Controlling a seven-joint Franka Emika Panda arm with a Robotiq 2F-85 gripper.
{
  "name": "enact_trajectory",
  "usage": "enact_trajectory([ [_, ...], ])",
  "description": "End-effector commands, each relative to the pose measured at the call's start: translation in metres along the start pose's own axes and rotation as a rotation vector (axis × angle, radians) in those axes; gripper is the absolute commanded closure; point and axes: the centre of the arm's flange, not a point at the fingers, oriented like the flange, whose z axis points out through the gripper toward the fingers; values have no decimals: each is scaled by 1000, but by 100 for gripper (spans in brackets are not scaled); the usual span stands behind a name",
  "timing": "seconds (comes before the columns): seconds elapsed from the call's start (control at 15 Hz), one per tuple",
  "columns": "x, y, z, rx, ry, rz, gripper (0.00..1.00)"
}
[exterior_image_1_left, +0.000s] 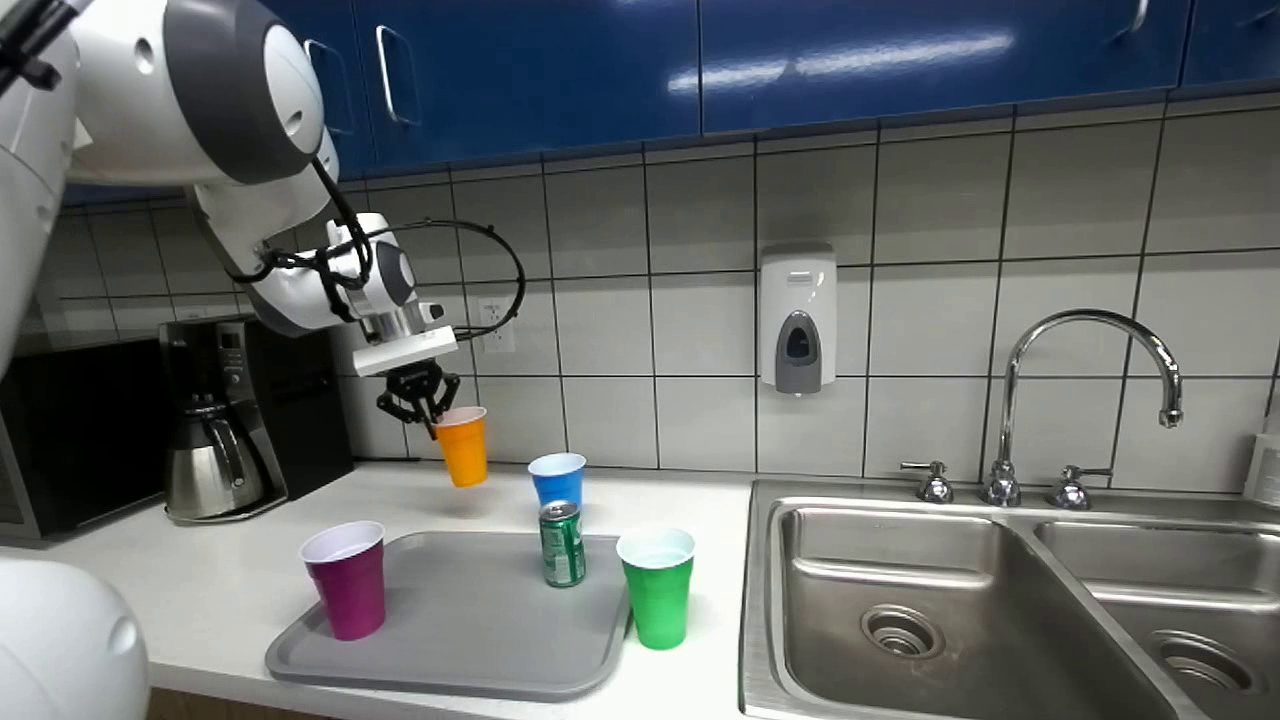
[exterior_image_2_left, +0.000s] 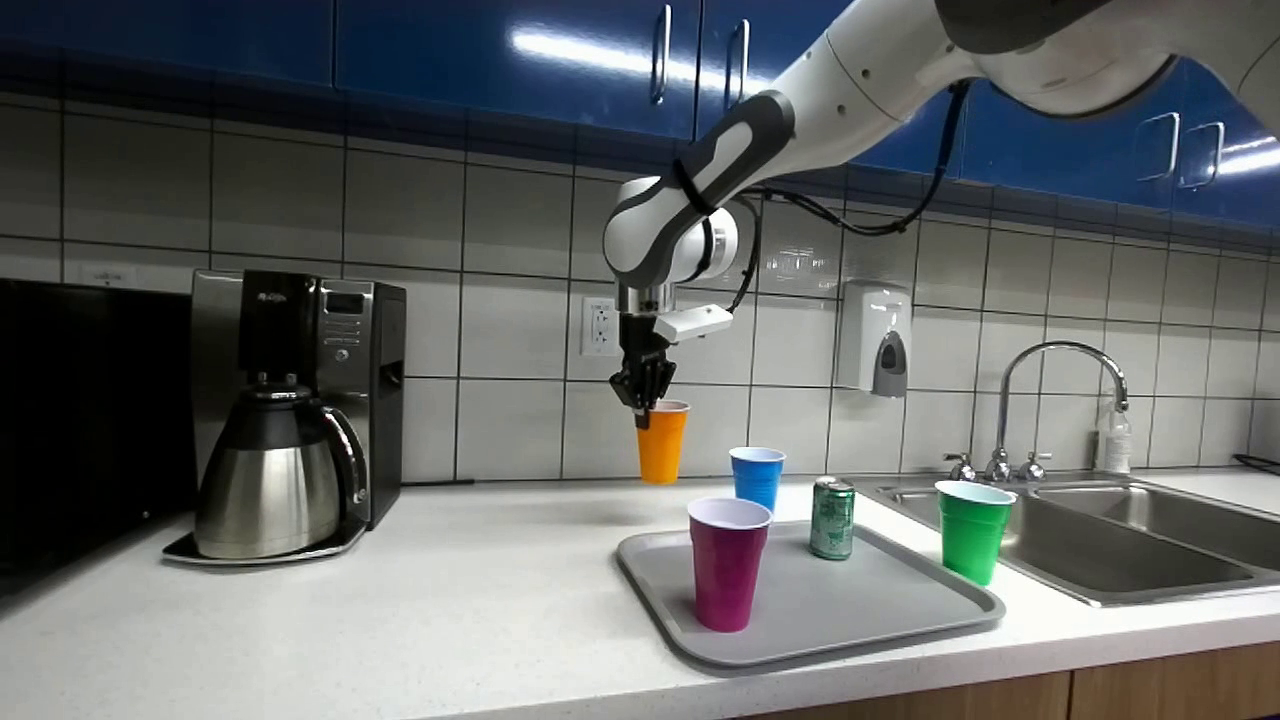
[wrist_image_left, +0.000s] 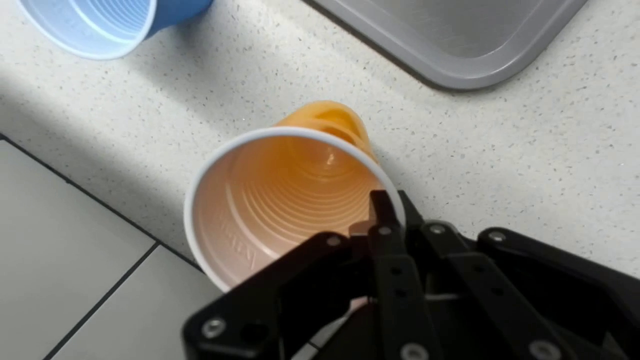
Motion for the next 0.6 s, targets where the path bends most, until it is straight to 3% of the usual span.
enact_trajectory([
  [0.0,-40,-12,-11,-11,-23,1,99],
  [0.53,-84,-29,-8,12,-84,1,99],
])
